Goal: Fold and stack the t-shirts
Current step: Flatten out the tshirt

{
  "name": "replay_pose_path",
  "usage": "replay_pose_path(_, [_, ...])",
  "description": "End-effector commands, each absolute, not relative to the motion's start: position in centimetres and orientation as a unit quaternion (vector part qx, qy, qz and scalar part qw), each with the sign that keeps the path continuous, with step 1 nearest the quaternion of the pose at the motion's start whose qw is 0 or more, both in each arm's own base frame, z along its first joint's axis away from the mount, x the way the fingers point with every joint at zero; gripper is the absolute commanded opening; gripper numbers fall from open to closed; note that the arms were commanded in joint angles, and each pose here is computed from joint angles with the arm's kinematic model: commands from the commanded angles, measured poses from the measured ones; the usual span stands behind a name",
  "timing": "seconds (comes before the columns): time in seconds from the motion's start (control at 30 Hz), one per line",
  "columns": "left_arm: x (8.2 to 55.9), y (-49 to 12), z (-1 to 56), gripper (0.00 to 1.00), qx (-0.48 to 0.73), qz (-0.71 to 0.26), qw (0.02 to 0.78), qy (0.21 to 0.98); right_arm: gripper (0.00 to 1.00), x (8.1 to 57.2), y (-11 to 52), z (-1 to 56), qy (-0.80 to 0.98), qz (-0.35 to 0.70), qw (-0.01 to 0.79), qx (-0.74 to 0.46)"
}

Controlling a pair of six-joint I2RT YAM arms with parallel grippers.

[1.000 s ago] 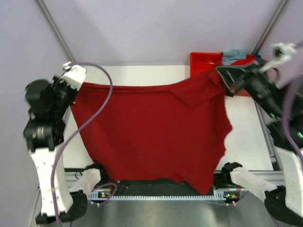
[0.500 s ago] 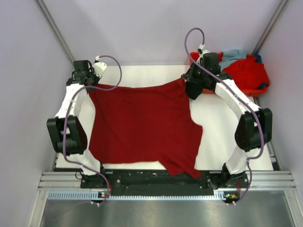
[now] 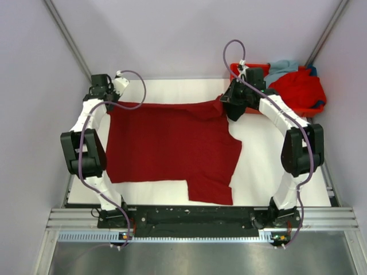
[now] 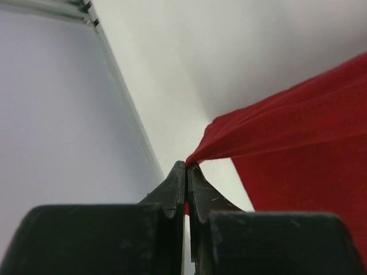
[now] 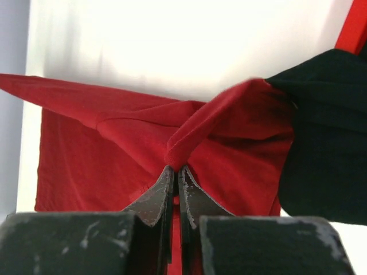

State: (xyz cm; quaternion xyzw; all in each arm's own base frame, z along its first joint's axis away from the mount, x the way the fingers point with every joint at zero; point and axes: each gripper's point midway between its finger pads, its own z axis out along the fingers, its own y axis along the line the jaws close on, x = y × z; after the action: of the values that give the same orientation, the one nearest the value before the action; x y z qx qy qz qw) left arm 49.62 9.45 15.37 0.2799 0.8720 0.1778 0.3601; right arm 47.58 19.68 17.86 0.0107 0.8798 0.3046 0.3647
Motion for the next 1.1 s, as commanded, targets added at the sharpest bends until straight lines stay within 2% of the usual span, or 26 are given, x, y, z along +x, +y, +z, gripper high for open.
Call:
replay_pose_path(0.0, [48.2, 13.5, 26.1, 0.0, 0.199, 0.245, 0.437, 0.842, 0.0, 45.1, 20.8, 28.5, 0.821, 0.339, 0.457, -0.056])
replay_pose_path(0.23, [39.9, 12.7, 36.5, 0.0, 0.187, 0.266, 0.49, 0.809, 0.0, 36.0, 22.1, 40.4, 0.73, 0.338, 0.577, -0.138])
replay_pose_path(0.4, [31.6, 12.1, 43.9, 0.0, 0.164, 0.327, 0.535, 0.762, 0.0, 28.6, 19.8, 48.0, 0.655, 0.36, 0.653, -0.123])
replay_pose_path(0.6, [22.9, 10.6, 49.6, 0.0, 0.147, 0.36, 0.574, 0.721, 0.0, 19.2, 16.9, 53.4, 0.57, 0.411, 0.7, -0.127])
replay_pose_path(0.73, [18.1, 9.4, 52.7, 0.0, 0.14, 0.375, 0.604, 0.689, 0.0, 15.6, 15.5, 54.7, 0.552, 0.426, 0.705, -0.131])
replay_pose_path(0.93, [17.0, 9.7, 55.3, 0.0, 0.123, 0.399, 0.621, 0.664, 0.0, 13.6, 14.1, 57.5, 0.53, 0.415, 0.726, -0.137])
replay_pose_path(1.07, [20.2, 10.7, 55.1, 0.0, 0.123, 0.398, 0.607, 0.677, 0.0, 17.2, 14.8, 57.9, 0.553, 0.384, 0.729, -0.127])
